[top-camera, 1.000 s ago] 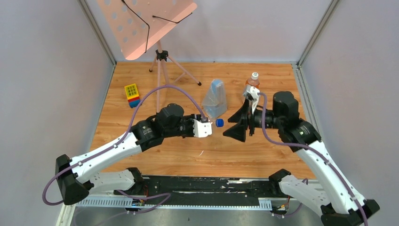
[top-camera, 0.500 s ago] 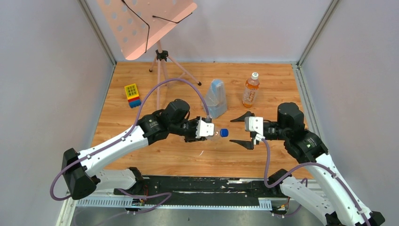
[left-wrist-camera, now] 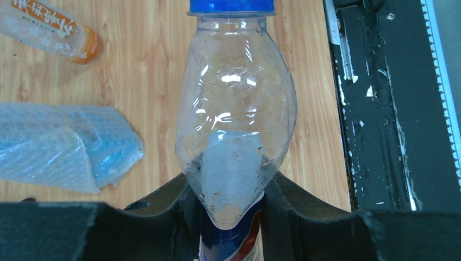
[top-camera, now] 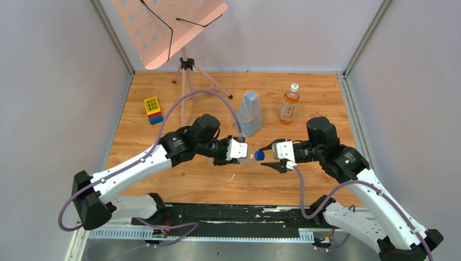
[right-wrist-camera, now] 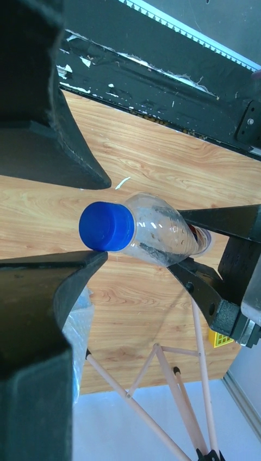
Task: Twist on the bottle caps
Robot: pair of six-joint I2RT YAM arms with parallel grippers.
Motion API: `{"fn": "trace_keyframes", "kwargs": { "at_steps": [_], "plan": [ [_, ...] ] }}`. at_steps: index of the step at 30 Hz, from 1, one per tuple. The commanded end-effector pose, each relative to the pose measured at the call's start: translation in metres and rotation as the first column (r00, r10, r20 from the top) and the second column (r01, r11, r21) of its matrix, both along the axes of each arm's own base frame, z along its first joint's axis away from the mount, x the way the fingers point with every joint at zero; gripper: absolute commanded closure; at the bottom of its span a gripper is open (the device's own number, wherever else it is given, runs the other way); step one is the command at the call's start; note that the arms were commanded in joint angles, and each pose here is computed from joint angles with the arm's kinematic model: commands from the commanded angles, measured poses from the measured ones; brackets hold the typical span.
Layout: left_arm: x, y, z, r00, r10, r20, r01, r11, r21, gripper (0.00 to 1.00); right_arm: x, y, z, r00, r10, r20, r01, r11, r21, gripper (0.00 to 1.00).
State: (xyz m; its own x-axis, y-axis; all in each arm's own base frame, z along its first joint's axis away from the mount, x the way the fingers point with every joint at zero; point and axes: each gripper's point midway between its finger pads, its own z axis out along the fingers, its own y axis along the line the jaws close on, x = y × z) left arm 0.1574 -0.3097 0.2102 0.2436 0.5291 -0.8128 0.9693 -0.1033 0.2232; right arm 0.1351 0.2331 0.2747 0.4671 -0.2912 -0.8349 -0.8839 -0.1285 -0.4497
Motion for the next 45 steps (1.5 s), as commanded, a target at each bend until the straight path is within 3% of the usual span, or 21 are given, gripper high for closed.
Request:
{"fn": "trace_keyframes", "kwargs": {
  "at_steps": [1, 6, 10, 12, 16, 18, 20, 24, 29, 30, 32, 34, 36, 38, 40, 42, 45],
  "plan": [
    [0.0, -0.008, 0.023, 1.0, -0.014, 0.008, 0.014, 0.998, -0.059, 0.65, 0.0, 0.005, 0.014, 0.998, 0.031, 0.06, -0.031, 0.999, 0.012, 0.57],
    [0.001, -0.008, 0.025, 1.0, -0.008, 0.017, 0.009, 0.998, -0.065, 0.65, 0.001, 0.01, 0.011, 1.0, 0.024, -0.007, -0.024, 1.0, 0.007, 0.71],
    [0.008, -0.005, 0.028, 0.998, 0.032, 0.053, -0.028, 0.997, -0.075, 0.65, 0.012, 0.019, 0.018, 0.978, -0.082, -0.191, 0.091, 0.995, 0.04, 0.87],
    [0.017, -0.002, 0.029, 0.993, 0.075, 0.091, -0.068, 0.994, -0.08, 0.65, 0.016, 0.024, 0.022, 0.951, -0.118, -0.287, 0.138, 0.989, 0.052, 0.99],
    [0.039, 0.01, 0.036, 0.96, 0.199, 0.199, -0.178, 0.977, -0.118, 0.65, 0.033, 0.034, 0.028, 0.833, -0.24, -0.499, 0.3, 0.953, 0.042, 1.0],
    [0.048, 0.018, 0.041, 0.932, 0.258, 0.253, -0.227, 0.963, -0.146, 0.65, 0.052, 0.036, 0.028, 0.729, -0.342, -0.593, 0.427, 0.904, 0.003, 1.0],
    [0.059, 0.027, 0.045, 0.893, 0.325, 0.311, -0.285, 0.944, -0.165, 0.65, 0.074, 0.037, 0.025, 0.581, -0.437, -0.687, 0.551, 0.832, -0.063, 1.0],
    [0.069, 0.037, 0.046, 0.816, 0.392, 0.425, -0.35, 0.92, -0.177, 0.66, 0.105, 0.042, 0.017, 0.186, -0.465, -0.865, 0.677, 0.699, -0.23, 1.0],
    [0.069, 0.039, 0.042, 0.714, 0.402, 0.573, -0.379, 0.91, -0.167, 0.66, 0.114, 0.045, 0.003, -0.272, -0.333, -0.903, 0.621, 0.656, -0.429, 1.0],
    [0.071, 0.042, 0.042, 0.689, 0.415, 0.594, -0.401, 0.901, -0.165, 0.66, 0.115, 0.044, 0.0, -0.339, -0.304, -0.89, 0.601, 0.658, -0.454, 1.0],
    [0.071, 0.043, 0.042, 0.654, 0.403, 0.64, -0.401, 0.902, -0.158, 0.66, 0.114, 0.043, -0.002, -0.41, -0.272, -0.871, 0.561, 0.678, -0.476, 1.0],
    [0.07, 0.042, 0.038, 0.645, 0.39, 0.657, -0.401, 0.905, -0.144, 0.66, 0.114, 0.043, 0.002, -0.405, -0.262, -0.876, 0.546, 0.699, -0.462, 1.0],
    [0.07, 0.042, 0.035, 0.649, 0.384, 0.656, -0.402, 0.906, -0.133, 0.66, 0.115, 0.042, 0.01, -0.301, -0.282, -0.911, 0.568, 0.714, -0.409, 0.92],
    [0.068, 0.041, 0.033, 0.66, 0.378, 0.649, -0.401, 0.908, -0.122, 0.67, 0.114, 0.038, 0.017, -0.156, -0.314, -0.936, 0.594, 0.727, -0.343, 0.76],
    [0.066, 0.042, 0.029, 0.685, 0.363, 0.631, -0.39, 0.915, -0.104, 0.68, 0.109, 0.033, 0.024, 0.038, -0.344, -0.938, 0.598, 0.76, -0.254, 0.61],
    [0.065, 0.043, 0.023, 0.725, 0.351, 0.593, -0.375, 0.923, -0.087, 0.68, 0.102, 0.024, 0.03, 0.231, -0.368, -0.901, 0.595, 0.786, -0.169, 0.51],
    [0.06, 0.035, 0.025, 0.803, 0.316, 0.506, -0.318, 0.944, -0.085, 0.68, 0.091, 0.012, 0.035, 0.433, -0.389, -0.813, 0.586, 0.807, -0.074, 0.43]
  ]
}}
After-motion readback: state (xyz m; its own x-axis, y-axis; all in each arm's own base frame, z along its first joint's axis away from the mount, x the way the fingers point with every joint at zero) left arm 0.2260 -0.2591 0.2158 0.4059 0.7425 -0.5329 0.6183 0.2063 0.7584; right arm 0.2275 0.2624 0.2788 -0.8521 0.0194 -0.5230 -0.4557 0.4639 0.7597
